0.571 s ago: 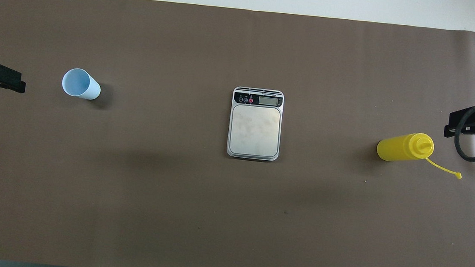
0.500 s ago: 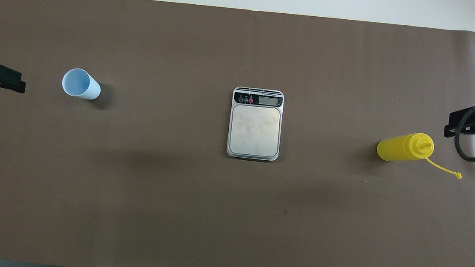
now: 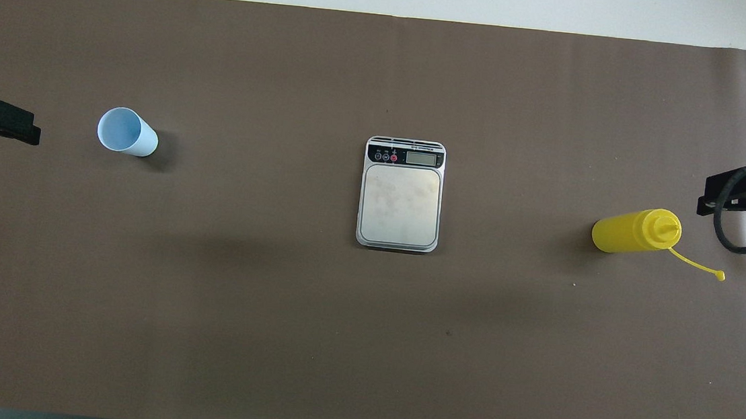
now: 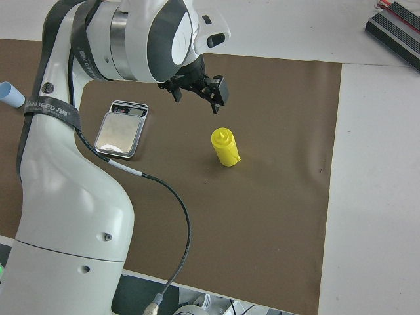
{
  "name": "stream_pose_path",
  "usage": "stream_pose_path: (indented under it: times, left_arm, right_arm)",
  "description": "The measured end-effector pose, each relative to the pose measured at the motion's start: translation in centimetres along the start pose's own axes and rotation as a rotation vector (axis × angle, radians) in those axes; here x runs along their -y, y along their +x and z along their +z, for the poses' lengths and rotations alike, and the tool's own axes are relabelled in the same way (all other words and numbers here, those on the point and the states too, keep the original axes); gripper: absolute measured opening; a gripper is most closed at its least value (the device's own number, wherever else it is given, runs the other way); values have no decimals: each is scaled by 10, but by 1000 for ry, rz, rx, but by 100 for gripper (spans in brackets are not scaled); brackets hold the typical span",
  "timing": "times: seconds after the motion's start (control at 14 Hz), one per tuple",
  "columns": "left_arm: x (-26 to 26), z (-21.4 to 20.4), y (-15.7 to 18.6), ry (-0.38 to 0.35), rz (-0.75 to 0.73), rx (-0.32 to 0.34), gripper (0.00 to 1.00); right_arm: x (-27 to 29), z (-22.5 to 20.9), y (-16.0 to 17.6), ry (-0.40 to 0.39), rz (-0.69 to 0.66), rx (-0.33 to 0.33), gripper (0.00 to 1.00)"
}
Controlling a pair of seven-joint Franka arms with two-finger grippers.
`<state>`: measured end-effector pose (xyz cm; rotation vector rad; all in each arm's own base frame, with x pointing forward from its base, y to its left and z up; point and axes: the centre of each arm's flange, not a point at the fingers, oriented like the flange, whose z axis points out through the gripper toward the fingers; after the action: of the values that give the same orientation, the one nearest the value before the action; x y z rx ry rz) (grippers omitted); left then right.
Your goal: Pour seasoning into cup on scale with both arms
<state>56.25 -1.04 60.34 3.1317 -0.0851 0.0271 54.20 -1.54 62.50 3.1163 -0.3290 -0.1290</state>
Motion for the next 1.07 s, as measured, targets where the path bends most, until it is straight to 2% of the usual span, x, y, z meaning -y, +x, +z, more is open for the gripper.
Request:
stream_pose_path:
  times: [0.29, 0.86, 1.07]
  left_arm:
    - [1, 31, 12, 3, -1, -67, 100]
    - [13, 162, 34, 7, -20, -118, 100]
    - [21, 198, 39, 9, -32, -124, 100]
  right_arm:
    - [1, 0, 0, 0, 0, 0, 100]
    - [-7, 0, 1, 1, 18, 1, 100]
    - [-14, 4, -1, -3, 34, 33, 100]
